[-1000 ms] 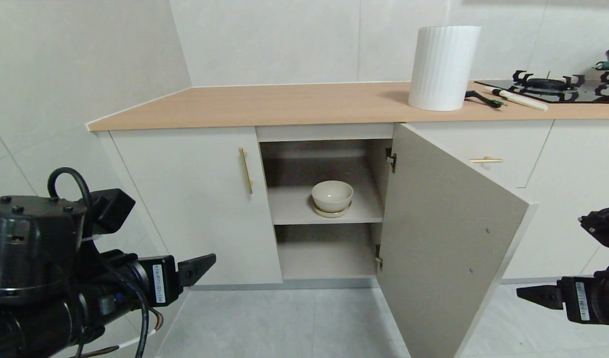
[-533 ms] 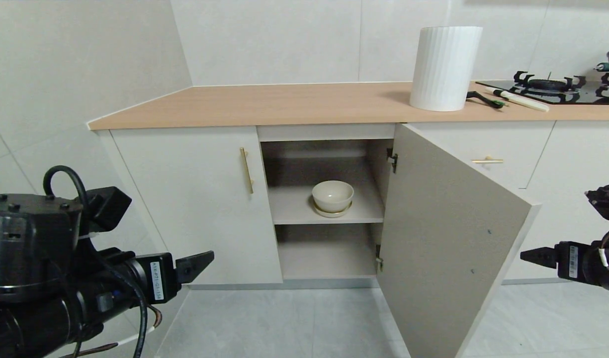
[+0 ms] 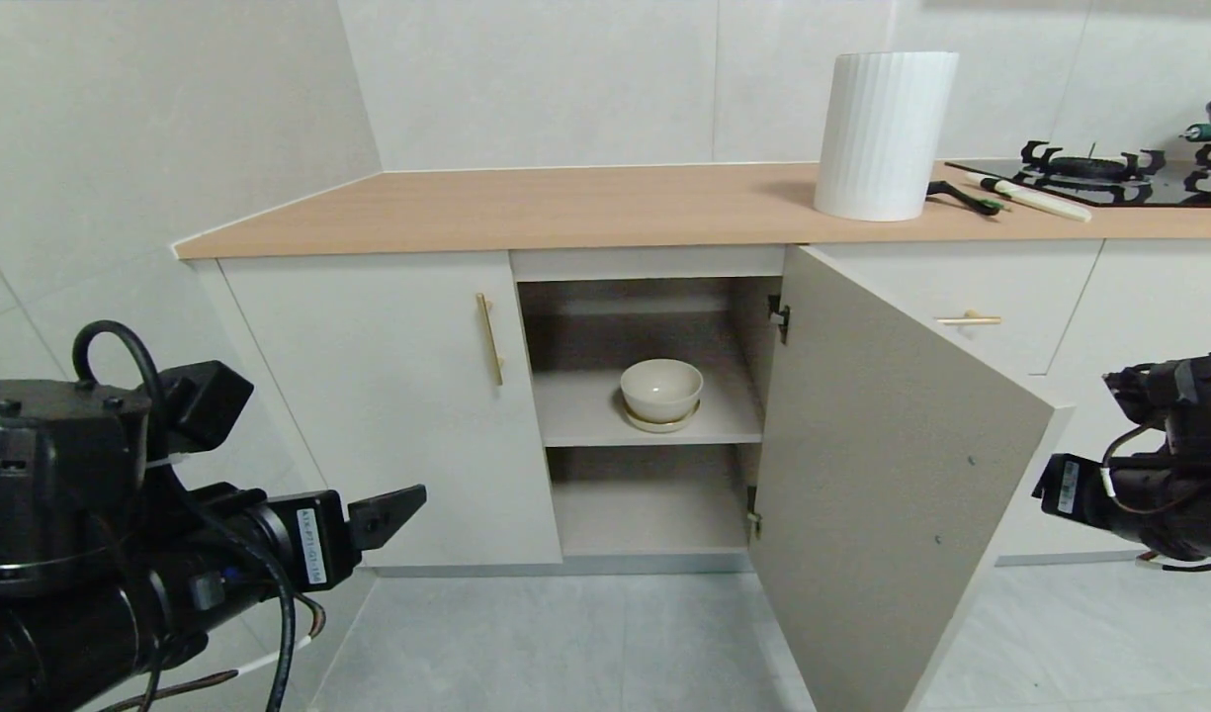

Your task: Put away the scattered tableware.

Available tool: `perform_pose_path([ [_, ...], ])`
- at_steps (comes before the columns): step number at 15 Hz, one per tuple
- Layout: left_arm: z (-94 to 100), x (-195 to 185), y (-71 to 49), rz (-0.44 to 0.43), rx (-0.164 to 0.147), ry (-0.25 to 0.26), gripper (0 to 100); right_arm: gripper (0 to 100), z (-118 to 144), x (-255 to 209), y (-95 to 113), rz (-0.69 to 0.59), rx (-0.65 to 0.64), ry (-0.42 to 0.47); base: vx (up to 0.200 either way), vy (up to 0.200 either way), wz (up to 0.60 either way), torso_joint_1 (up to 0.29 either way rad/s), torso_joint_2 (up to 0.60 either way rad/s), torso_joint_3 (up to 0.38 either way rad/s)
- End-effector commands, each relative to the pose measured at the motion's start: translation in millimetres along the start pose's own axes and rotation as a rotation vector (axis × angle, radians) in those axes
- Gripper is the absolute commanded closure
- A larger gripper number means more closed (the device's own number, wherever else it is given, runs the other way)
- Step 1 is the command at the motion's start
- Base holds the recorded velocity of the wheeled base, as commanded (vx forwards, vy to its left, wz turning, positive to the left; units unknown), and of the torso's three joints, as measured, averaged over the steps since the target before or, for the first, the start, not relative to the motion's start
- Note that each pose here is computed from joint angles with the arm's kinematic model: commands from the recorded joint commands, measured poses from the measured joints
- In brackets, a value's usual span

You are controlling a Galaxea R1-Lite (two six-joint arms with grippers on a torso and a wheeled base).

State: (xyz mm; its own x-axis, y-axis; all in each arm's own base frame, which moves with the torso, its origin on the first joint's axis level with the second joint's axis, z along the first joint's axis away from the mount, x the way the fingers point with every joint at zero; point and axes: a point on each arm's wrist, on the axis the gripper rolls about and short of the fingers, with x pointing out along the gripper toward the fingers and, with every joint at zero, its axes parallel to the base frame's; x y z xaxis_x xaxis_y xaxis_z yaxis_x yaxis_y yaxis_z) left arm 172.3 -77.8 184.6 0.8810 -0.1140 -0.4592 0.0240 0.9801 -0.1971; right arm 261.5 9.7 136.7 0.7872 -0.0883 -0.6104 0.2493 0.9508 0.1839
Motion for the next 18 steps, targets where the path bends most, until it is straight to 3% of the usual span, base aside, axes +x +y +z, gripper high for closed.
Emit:
perform_pose_path([
  [1, 0.2, -1, 0.4, 0.001, -0.003, -0.005, 0, 0, -6, 17, 25, 0.065, -0.045, 0.040, 0.000, 0.000, 0.00, 0.000, 0.00, 0.000],
  [4, 1.8, -1, -0.1, -0.006, -0.007, -0.022, 0, 0, -11, 16, 53, 0.145, -0.103, 0.048, 0.000, 0.000, 0.00, 0.000, 0.00, 0.000],
  [7, 2.4, -1, -0.4, -0.006, -0.008, -0.026, 0, 0, -24, 12, 99, 0.308, -0.195, 0.083, 0.000, 0.000, 0.00, 0.000, 0.00, 0.000],
  [9, 1.5, 0, -0.3, -0.004, -0.006, -0.020, 0, 0, -33, 19, 120, 0.350, -0.229, 0.110, 0.000, 0.000, 0.00, 0.000, 0.00, 0.000],
  [12, 1.6, 0, -0.3, -0.004, -0.005, -0.022, 0, 0, -35, 28, 132, 0.367, -0.239, 0.116, 0.000, 0.000, 0.00, 0.000, 0.00, 0.000],
  [14, 1.1, 0, -0.2, -0.003, -0.004, -0.019, 0, 0, -46, 50, 151, 0.404, -0.163, 0.120, 0.000, 0.000, 0.00, 0.000, 0.00, 0.000],
  [18, -0.4, 1, 0.0, 0.000, -0.001, -0.011, 0, 0, -54, 70, 157, 0.425, -0.145, 0.081, 0.000, 0.000, 0.00, 0.000, 0.00, 0.000],
])
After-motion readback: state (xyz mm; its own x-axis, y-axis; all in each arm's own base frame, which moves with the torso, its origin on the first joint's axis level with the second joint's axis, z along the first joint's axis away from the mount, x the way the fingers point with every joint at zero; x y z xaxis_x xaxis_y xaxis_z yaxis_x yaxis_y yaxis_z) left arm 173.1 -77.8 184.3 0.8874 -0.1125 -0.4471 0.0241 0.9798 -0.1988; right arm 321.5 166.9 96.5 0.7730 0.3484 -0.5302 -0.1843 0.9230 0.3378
